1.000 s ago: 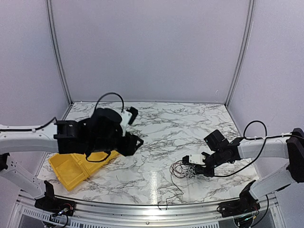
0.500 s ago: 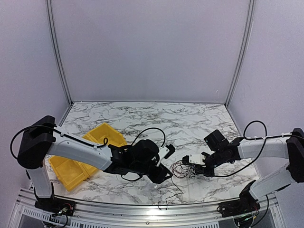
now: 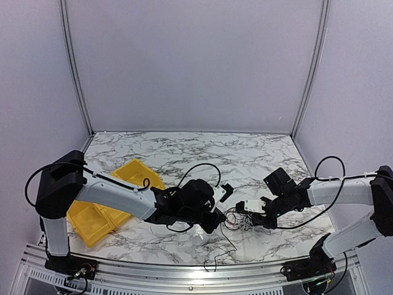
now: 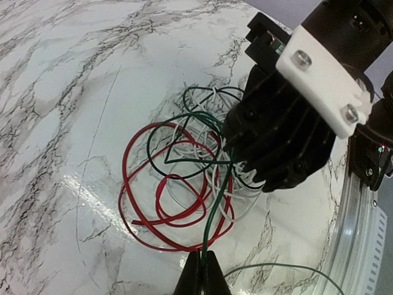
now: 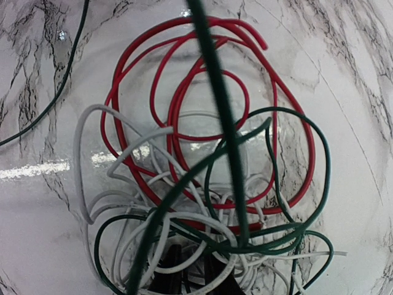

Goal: Untangle the cables

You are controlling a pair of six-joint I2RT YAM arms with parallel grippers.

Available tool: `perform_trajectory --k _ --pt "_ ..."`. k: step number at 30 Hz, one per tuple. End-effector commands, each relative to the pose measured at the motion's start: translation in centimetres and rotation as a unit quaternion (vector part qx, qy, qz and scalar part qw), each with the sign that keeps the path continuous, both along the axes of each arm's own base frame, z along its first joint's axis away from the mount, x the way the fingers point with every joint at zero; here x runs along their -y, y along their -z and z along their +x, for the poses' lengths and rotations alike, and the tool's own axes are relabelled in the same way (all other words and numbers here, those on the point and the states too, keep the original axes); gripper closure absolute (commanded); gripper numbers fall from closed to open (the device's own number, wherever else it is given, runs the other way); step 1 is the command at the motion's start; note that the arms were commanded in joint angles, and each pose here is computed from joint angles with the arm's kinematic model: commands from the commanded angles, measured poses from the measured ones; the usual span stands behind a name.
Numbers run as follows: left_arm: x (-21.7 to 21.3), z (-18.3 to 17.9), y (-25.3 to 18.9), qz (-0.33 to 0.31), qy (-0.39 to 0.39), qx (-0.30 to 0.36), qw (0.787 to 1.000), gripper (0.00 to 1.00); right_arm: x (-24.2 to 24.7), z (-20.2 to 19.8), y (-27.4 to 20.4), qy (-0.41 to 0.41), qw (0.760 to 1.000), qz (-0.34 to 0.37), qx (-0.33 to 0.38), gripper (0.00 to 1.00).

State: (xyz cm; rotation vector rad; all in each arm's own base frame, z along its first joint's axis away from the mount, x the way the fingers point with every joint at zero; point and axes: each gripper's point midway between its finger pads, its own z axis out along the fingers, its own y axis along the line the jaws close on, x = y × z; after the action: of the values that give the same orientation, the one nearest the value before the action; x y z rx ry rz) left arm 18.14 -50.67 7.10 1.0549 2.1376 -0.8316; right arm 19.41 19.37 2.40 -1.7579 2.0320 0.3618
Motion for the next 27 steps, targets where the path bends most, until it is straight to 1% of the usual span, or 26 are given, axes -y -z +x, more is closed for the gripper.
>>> perform_trajectory --k 1,6,13,15,16,20,27 --pt "-0.9 1.5 -6.9 -0.063 -0.042 0.043 0.996 1.0 -0.6 0.9 -1.1 0.001 1.0 0.007 0.022 0.85" --pt "-4.5 2.6 -13.9 -0.115 -0.103 0.092 0.984 1.0 -0.5 1.0 -1.0 0.001 1.0 0.003 0.022 0.85" --pt "-11.5 3.4 -22.6 -0.179 -0.191 0.158 0.952 1.0 -0.3 1.1 -0.7 0.005 1.0 -0.002 0.023 0.85" --pt "-14.0 3.6 -25.4 -0.183 -0.217 0.18 0.942 1.0 -0.3 1.1 -0.6 0.005 1.0 -0.003 0.023 0.84" --pt "-14.8 3.7 -26.1 -0.173 -0.223 0.191 0.94 1.0 -0.3 1.1 -0.6 0.005 1.0 -0.004 0.023 0.85" --pt "-18.6 3.5 -30.7 -0.176 -0.249 0.23 0.924 1.0 -0.2 1.2 -0.5 0.006 1.0 -0.007 0.024 0.84" --pt "-25.1 2.9 -36.3 -0.188 -0.299 0.271 0.896 1.0 0.0 1.2 0.0 0.01 1.0 -0.017 0.018 0.84"
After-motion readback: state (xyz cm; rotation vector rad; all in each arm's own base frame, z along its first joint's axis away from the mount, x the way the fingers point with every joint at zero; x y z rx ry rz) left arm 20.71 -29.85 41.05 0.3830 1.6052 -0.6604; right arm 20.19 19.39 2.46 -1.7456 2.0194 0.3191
